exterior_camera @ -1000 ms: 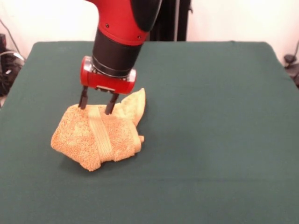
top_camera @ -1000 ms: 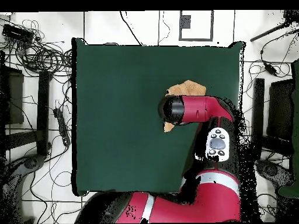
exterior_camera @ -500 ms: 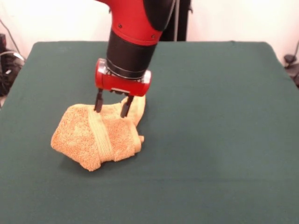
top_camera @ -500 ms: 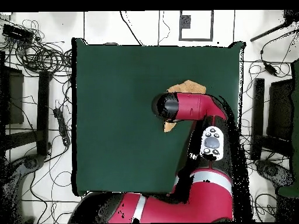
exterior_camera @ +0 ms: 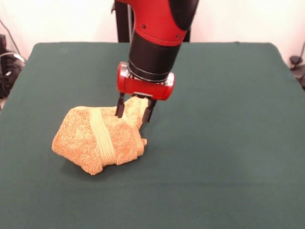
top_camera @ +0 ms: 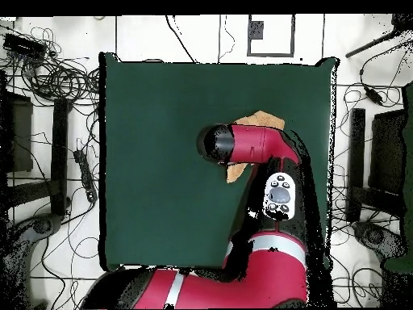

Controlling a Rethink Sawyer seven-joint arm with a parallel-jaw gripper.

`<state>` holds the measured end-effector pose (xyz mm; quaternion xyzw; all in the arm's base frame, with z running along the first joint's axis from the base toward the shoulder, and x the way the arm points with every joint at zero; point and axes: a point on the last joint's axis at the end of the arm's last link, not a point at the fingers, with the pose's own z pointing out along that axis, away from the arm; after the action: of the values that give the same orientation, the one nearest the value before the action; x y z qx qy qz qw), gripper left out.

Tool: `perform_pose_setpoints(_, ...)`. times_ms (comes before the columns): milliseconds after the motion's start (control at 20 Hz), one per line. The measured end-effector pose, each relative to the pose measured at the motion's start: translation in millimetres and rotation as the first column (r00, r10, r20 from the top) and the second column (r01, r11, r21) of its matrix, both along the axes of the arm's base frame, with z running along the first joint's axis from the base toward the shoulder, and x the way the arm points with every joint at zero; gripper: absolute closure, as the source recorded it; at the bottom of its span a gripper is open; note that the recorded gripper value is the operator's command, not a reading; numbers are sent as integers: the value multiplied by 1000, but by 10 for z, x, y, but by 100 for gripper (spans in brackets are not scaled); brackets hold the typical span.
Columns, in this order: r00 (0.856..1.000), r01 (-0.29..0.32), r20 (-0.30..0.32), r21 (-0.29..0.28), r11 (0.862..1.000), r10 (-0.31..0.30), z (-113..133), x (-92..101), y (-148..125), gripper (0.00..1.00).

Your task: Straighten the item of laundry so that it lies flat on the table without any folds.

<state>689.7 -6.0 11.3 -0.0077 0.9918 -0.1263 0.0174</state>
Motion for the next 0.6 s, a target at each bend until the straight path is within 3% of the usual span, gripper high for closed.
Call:
perform_pose_setpoints(250, 1000, 4, -2, 4, 1000, -4, -30, 6, 20, 0)
perform_pose_setpoints(600, 999, 1, -38, -1, 1000, -1, -342, -73, -2, 0)
